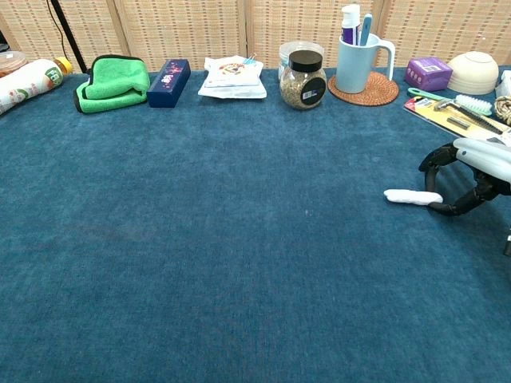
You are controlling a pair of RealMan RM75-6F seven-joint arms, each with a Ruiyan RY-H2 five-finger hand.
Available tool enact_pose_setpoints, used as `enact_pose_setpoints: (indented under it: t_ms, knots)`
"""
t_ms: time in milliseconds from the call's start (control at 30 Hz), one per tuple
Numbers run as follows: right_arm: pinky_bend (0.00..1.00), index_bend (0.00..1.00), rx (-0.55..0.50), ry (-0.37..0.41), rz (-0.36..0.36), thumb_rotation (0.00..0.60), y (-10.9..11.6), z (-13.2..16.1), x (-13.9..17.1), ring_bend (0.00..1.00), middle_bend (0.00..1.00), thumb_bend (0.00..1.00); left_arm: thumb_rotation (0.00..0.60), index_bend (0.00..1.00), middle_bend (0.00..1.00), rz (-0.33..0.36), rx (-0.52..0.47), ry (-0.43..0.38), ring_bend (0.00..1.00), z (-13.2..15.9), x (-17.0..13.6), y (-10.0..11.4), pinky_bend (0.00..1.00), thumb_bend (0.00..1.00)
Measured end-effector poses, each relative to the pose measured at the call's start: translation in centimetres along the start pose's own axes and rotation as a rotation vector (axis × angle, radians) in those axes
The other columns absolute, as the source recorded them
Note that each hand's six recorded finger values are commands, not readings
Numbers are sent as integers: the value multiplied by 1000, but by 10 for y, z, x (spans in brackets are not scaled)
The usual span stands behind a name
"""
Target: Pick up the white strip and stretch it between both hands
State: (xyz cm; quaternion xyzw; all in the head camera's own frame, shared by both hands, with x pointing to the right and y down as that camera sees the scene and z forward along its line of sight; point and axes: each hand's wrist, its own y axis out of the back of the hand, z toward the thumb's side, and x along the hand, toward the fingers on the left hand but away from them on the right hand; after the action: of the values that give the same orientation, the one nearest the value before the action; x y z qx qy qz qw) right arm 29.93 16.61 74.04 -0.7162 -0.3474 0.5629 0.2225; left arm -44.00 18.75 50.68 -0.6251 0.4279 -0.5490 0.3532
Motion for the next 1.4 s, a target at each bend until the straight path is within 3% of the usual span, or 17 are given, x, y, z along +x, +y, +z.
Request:
enact_pose_setpoints:
  t_ms: [433,833,1067,1400]
  knots:
    - [44,676,-34,0,-11,600,10,3,4,142,324,693,600,222,45,-5,3,-17,41,4,2,-3,23,431]
    - [45,677,-153,71,-50,600,38,23,21,144,324,693,600,253,45,-38,23,-136,45,31,19,-16,23,432]
    - [45,676,-220,116,-51,600,52,38,29,144,324,694,600,292,45,-71,27,-283,54,67,39,-31,23,431]
    - [16,673,-305,168,-18,600,63,60,37,144,324,694,600,316,45,-49,-3,-539,35,139,70,-48,23,432]
